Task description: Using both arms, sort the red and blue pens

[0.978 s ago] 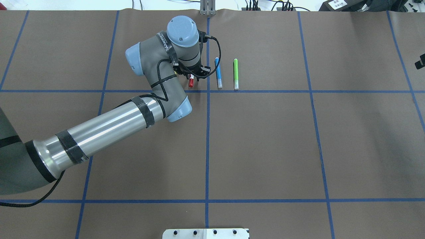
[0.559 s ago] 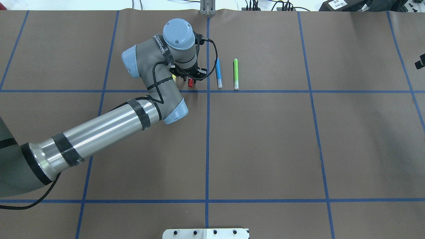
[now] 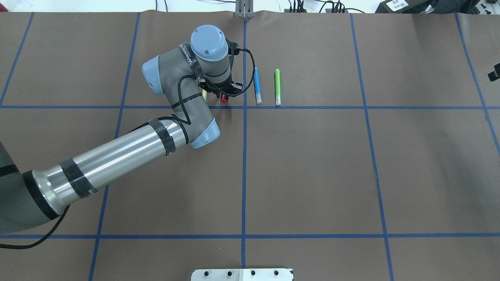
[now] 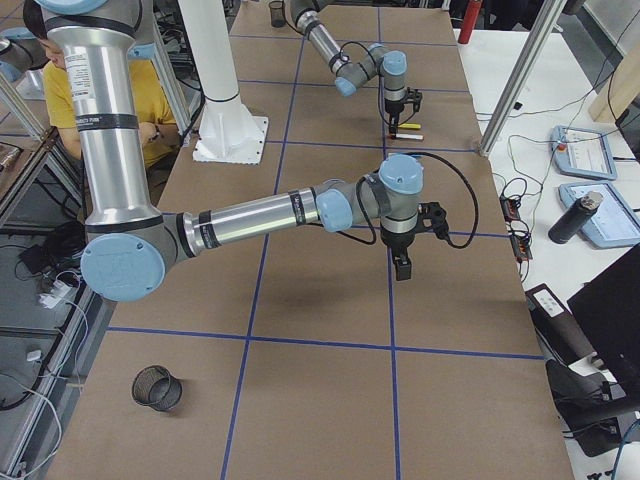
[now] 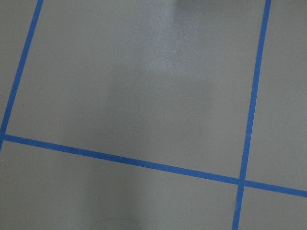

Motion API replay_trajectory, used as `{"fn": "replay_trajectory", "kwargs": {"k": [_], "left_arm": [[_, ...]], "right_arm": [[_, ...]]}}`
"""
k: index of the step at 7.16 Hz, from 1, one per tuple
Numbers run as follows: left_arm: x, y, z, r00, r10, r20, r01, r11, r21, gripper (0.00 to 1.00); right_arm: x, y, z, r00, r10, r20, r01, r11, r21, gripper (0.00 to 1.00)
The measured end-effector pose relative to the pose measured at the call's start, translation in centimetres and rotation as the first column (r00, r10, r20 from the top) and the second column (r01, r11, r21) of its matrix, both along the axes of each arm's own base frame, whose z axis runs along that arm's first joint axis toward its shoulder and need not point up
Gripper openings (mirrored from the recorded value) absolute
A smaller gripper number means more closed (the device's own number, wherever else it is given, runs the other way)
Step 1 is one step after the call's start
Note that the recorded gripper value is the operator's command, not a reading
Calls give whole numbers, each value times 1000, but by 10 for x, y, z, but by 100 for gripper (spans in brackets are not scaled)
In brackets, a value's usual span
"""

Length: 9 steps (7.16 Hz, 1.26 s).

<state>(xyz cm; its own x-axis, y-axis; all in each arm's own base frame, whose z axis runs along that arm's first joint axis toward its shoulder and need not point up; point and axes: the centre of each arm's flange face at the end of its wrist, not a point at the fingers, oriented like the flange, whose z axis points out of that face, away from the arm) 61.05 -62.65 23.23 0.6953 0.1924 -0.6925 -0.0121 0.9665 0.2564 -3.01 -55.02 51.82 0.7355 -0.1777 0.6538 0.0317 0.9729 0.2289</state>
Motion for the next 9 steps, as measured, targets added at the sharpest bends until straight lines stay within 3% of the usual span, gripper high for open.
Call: {"fn": "replay_trajectory", "kwargs": {"k": [3,6,9], "left_arm": [[-4,8,0,1000,3,-9,-3,1000,6,0],[-31,12,-45,999,-11,-43,13,999,42,0],[-68,23,-53,998,-26,-62,30,997,65,0]], "right_arm": [[0,0,0,1000,0,0,0,1000,0,100],[0,0,0,1000,1,0,-1,1000,0,100],[0,1,1,1000,2,0,-2,1000,-4,100]]}}
